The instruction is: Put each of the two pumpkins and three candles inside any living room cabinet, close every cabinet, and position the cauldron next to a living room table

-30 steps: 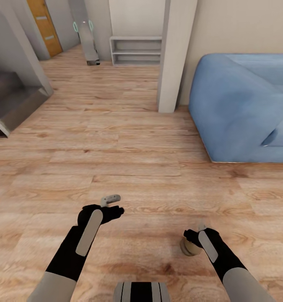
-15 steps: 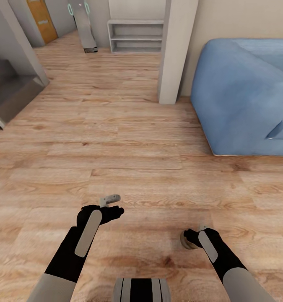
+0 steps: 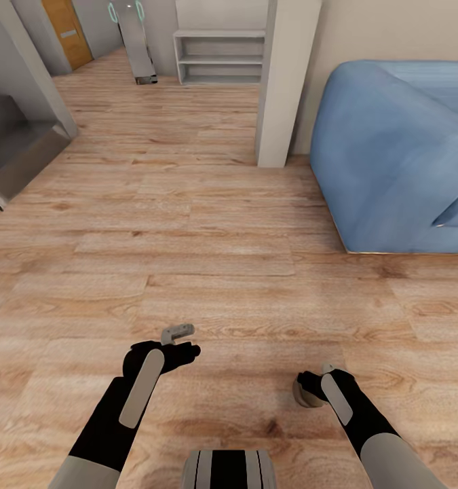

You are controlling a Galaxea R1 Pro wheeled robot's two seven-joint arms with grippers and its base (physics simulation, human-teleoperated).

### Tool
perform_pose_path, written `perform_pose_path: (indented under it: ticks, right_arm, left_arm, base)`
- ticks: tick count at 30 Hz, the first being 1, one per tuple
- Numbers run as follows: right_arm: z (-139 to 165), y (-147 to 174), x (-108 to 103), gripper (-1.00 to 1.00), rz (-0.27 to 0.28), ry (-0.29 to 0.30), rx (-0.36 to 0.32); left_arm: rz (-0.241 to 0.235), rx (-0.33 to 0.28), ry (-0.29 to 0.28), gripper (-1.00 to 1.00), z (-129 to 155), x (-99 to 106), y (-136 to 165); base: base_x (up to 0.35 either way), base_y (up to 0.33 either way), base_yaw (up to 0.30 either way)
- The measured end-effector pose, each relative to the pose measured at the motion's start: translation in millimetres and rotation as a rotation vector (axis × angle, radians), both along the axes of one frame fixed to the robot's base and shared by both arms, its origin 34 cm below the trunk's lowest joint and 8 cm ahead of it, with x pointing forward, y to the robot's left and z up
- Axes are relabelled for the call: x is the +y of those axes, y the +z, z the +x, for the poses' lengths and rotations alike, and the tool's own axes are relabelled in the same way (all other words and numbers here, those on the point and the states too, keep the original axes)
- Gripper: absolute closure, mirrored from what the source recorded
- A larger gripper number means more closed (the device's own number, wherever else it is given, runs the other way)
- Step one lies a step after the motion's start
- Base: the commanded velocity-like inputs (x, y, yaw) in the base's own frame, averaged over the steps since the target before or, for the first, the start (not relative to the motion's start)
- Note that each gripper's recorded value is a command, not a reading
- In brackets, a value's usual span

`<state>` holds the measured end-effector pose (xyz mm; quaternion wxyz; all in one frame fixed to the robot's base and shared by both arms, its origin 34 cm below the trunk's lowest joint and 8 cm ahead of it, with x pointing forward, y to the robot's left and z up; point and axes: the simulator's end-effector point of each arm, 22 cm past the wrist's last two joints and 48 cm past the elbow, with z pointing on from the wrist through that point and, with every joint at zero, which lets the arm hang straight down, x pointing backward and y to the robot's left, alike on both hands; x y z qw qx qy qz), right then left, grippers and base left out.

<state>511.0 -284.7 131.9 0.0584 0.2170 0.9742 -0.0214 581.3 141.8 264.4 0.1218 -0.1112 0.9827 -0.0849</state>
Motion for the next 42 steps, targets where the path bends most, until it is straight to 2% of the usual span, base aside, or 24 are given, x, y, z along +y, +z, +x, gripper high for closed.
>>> perform_pose_path:
  ticks: [12,20,42]
  right_arm:
    - [-0.1,-0.1,-0.1,-1.00,-0.001,0.000,0.000]
    - [-6.1,-7.5,-0.3,-1.00,-0.001,0.001,0.017]
    - [-7.0,-7.5,-1.9,-1.00,-0.009,0.000,0.020]
  left_arm:
    - [-0.001,0.001,0.001,-1.00,-1.3,-0.7,-0.9]
    - [-0.005,0.023,0.000,-1.00,-6.5,-3.0,-8.6]
    - [-0.007,0.023,0.001,-1.00,-6.6,-3.8,-8.4]
  base:
    - [0.081,0.000,0.000]
    - [0.005,0.000,0.000]
    - [0.000,0.000,0.000]
